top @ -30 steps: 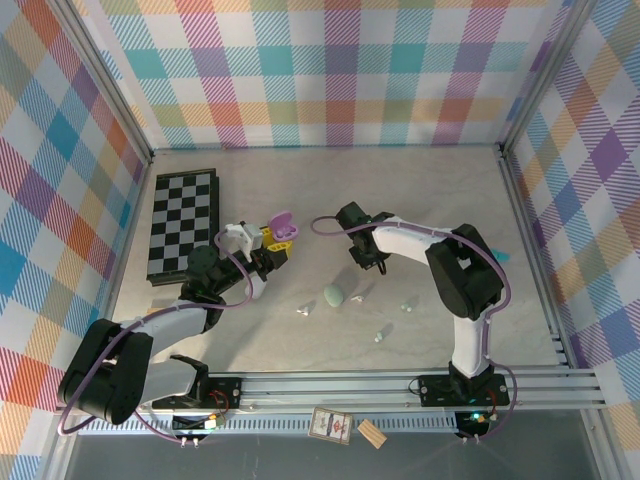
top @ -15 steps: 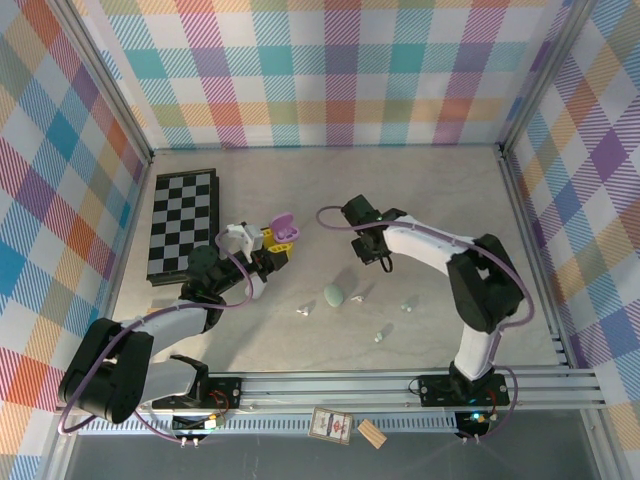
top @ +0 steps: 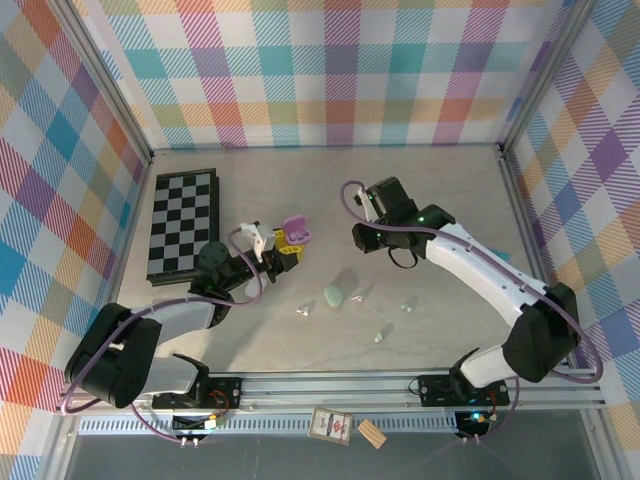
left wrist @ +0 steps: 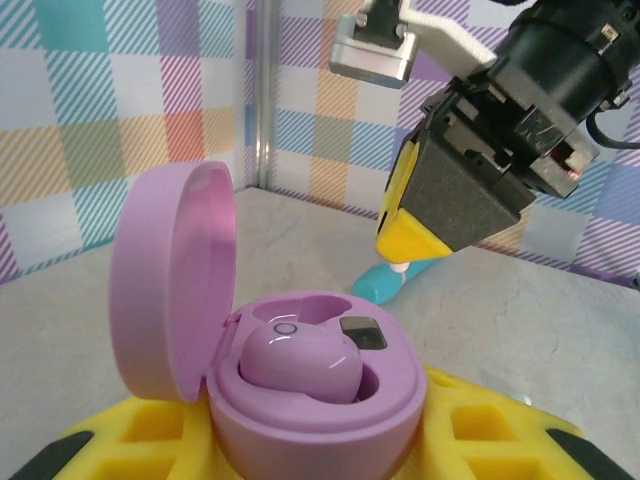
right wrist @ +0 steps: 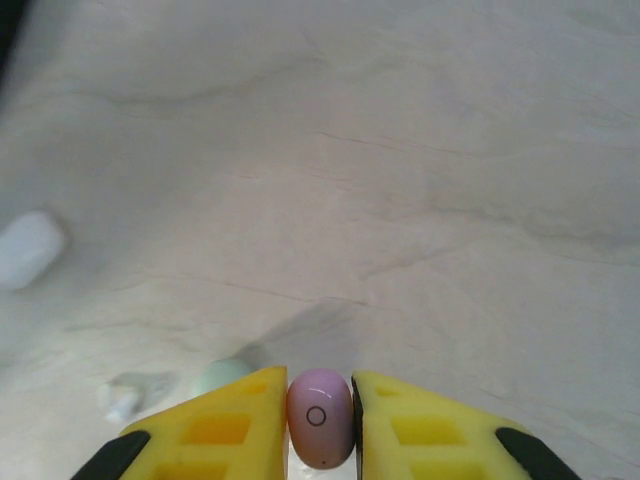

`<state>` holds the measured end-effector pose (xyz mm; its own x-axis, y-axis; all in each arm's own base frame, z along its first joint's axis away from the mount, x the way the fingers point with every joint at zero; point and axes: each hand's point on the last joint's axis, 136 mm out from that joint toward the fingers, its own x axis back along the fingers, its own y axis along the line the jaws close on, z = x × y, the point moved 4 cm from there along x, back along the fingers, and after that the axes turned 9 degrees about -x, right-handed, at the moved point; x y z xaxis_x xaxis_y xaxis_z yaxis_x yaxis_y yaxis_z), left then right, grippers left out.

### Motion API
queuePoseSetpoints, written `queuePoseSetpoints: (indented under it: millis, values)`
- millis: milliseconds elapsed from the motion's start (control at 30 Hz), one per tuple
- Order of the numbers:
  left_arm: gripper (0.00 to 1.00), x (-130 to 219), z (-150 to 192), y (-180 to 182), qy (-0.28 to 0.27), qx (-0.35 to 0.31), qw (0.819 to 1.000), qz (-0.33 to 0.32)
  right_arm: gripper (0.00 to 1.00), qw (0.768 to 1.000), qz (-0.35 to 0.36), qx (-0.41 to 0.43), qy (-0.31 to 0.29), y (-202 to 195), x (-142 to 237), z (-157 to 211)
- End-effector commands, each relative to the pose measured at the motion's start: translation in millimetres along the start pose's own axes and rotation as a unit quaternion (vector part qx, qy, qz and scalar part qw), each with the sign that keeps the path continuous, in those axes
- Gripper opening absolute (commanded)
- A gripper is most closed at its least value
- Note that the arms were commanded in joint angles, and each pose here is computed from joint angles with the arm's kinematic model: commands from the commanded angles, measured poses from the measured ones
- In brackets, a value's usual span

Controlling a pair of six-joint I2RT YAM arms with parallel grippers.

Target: Insert the wireless bluetooth earbuds into the charging case

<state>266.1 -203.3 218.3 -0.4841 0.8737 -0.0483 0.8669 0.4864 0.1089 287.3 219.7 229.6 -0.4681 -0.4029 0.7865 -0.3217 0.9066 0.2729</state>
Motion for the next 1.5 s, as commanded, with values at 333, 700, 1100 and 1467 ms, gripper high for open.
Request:
queuePoseSetpoints:
  millis: [333, 700, 1100, 1467]
  values:
    - [0.31, -21.1, -22.5, -19.1, -0.036, -0.049, 0.997, 0.057, 0.24, 0.960, -0.280, 0.000, -0.024, 80.3, 57.4, -24.8]
    - [0.31, -21.3, -27.4, -29.3, -0.035, -0.053, 0.995, 0.083, 0.24, 0.946, -0.323, 0.006, -0.011, 91.6, 50.4, -27.2]
    - [0.31, -17.8, -35.4, -31.4, -0.047, -0.057, 0.994, 0.082, 0.24, 0.951, -0.309, 0.007, 0.004, 88.7, 35.0, -24.9]
    - [0.31, -18.6, -37.1, -32.3, -0.048, -0.058, 0.993, 0.089, 0.23, 0.954, -0.298, 0.008, -0.008, 86.2, 30.0, -28.5]
